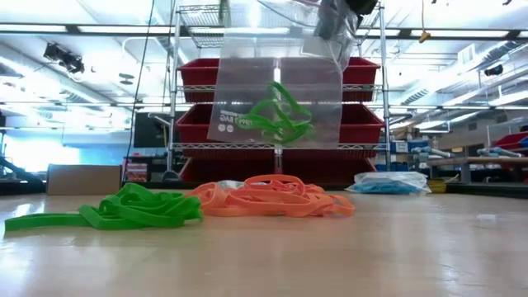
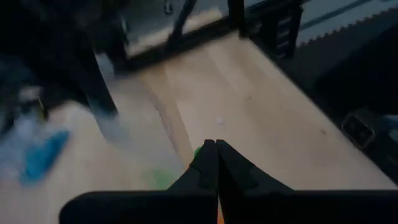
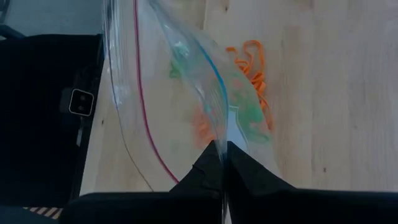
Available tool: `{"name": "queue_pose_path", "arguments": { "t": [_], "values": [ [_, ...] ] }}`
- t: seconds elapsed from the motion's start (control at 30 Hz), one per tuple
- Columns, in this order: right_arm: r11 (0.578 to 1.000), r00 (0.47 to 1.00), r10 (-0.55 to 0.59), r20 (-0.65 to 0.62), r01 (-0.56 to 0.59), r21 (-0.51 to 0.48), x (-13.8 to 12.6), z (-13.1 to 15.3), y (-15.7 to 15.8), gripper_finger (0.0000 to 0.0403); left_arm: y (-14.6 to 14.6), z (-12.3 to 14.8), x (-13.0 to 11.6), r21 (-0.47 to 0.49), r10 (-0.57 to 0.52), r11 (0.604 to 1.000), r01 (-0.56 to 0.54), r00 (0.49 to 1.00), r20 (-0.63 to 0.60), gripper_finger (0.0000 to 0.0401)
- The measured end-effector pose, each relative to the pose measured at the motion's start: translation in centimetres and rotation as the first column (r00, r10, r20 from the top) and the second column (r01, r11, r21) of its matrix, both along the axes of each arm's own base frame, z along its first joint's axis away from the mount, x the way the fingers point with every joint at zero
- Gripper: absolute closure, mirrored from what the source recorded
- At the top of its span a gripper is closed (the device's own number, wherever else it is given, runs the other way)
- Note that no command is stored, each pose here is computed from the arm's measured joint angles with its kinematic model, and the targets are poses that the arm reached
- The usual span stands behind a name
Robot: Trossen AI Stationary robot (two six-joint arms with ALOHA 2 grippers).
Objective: Sort rubber bands
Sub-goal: Put the green rubber band into the transparent zip bag
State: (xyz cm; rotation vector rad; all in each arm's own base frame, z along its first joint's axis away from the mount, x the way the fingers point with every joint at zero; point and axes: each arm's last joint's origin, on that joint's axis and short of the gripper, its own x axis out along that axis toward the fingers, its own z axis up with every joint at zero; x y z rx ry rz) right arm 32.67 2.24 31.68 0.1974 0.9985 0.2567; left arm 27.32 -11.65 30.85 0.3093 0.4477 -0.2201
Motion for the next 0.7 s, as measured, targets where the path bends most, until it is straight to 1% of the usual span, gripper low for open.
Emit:
{"name": "queue_pose_path", "arguments": {
  "t": [0.13,0.33,0.43,0.57,0.7],
  "values": [
    [1.000,1.000,-0.001,0.004,0.001,-0.003,0.0,0.0,0.0,0.0403,0.3,1.2,0.5,0.036,-0.012,0.999,0.010,0.999,0.030,0.0401],
    [1.000,1.000,-0.007,0.005,0.007,-0.005,0.0,0.0,-0.1,0.0403,1.1,2.4,1.0,0.046,-0.018,0.999,0.014,0.997,0.077,0.0401],
    [1.000,1.000,-0.012,0.008,0.012,-0.005,0.1,0.0,-0.3,0.0403,1.4,3.0,1.3,0.029,-0.032,0.999,0.029,0.991,0.131,0.0401],
    [1.000,1.000,-0.019,0.010,0.019,-0.005,0.1,0.1,-0.5,0.0403,1.7,3.2,1.8,0.023,-0.056,0.998,0.053,0.986,0.158,0.0401],
    [1.000,1.000,-0.022,0.018,0.022,-0.004,0.2,0.1,-0.6,0.0403,1.9,2.8,2.5,0.021,-0.050,0.999,0.047,0.985,0.166,0.0401]
  ]
}}
